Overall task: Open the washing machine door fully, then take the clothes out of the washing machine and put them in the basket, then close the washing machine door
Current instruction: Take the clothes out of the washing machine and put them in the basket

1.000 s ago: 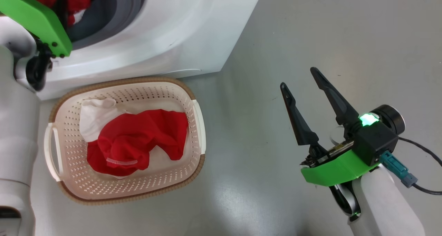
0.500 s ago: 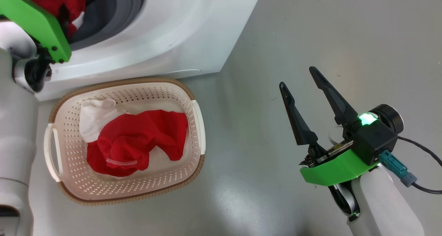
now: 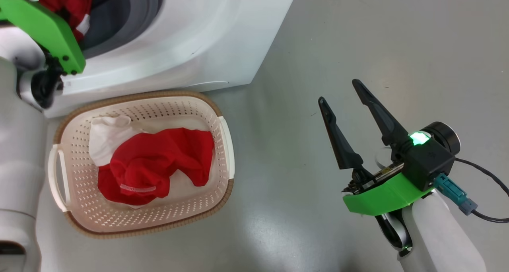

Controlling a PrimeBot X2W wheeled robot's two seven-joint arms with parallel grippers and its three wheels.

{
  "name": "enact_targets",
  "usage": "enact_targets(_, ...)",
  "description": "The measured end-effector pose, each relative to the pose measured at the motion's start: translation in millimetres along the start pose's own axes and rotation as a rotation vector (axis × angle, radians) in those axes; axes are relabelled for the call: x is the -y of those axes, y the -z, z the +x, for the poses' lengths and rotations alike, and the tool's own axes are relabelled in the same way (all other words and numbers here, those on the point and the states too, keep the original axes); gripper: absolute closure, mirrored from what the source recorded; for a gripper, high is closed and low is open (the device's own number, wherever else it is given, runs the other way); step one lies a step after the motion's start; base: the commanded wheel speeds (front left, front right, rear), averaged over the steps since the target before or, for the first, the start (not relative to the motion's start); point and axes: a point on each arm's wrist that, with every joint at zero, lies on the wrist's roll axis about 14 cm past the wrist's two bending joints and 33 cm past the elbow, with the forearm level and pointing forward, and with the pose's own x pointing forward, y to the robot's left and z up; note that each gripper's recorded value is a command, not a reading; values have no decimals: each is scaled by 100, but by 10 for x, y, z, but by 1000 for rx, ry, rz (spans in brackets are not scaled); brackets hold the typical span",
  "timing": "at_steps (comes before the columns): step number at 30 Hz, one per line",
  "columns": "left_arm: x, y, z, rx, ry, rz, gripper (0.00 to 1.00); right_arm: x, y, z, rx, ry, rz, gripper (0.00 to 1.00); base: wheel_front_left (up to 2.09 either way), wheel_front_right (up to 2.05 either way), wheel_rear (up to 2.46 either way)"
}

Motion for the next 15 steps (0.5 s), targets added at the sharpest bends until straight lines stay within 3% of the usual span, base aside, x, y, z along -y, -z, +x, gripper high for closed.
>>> enact_targets(15,-6,-318,-181,300,21,-44,100,-83,10,22,-2,-22,9,0,0,0,0)
